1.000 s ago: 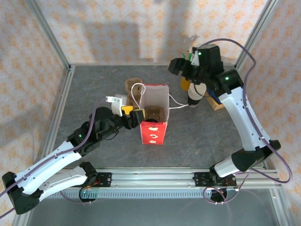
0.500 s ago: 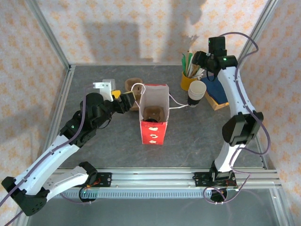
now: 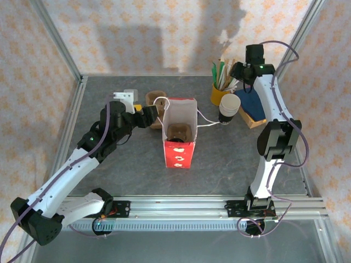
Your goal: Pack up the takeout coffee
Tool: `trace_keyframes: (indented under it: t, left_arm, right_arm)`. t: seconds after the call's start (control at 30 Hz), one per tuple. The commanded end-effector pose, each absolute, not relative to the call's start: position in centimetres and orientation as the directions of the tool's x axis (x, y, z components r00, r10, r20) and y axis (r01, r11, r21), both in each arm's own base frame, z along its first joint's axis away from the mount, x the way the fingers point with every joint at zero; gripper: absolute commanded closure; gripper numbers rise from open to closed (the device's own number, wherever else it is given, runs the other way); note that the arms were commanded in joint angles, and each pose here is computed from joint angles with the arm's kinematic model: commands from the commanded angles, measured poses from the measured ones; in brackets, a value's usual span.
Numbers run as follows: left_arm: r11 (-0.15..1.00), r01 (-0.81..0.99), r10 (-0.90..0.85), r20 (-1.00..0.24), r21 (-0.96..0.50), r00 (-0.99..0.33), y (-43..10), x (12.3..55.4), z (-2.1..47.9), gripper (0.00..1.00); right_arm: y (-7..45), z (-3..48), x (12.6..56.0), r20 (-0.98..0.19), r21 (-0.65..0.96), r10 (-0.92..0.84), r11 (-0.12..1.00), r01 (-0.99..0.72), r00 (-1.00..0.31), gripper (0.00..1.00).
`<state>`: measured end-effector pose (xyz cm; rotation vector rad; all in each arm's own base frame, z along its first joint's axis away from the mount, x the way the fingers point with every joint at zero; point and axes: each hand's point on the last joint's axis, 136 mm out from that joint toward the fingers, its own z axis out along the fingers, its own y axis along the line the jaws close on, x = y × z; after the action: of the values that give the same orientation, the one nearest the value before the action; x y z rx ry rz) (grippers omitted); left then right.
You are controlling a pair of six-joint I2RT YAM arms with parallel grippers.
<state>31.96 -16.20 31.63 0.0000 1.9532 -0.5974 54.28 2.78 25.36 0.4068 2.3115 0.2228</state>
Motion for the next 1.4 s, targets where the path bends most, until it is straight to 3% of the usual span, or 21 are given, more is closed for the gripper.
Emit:
trace_keyframes:
  t: [0.0, 0.5, 0.9, 1.37]
  left_arm:
    - [0.864, 0.302, -0.254, -0.866, -0.404, -0.430, -16.5, 32.3, 32.5, 0.25]
    - [0.854, 0.307, -0.261, -0.857, -0.419, -0.444, -16.7, 32.6, 31.8, 0.25]
    - [0.851, 0.307, -0.264, -0.852, -0.426, -0.451, -16.8, 32.6, 31.4, 0.25]
    - [0.844, 0.308, -0.274, -0.847, -0.439, -0.455, -16.7, 32.2, 31.2, 0.25]
  right_arm:
    - [2.6, 26.6, 56.1, -0.714, 0.262, 0.316, 0.948, 0.180, -0.625, 0.51]
    - [1.4, 26.6, 60.7, -0.761, 0.218, 0.267, 0.964, 0.155, -0.592, 0.54]
    - [2.4, 25.1, 61.1, -0.737, 0.246, 0.260, 0.963, 0.110, -0.624, 0.66]
    - [2.8, 24.0, 60.9, -0.714, 0.256, 0.257, 0.962, 0.099, -0.651, 0.71]
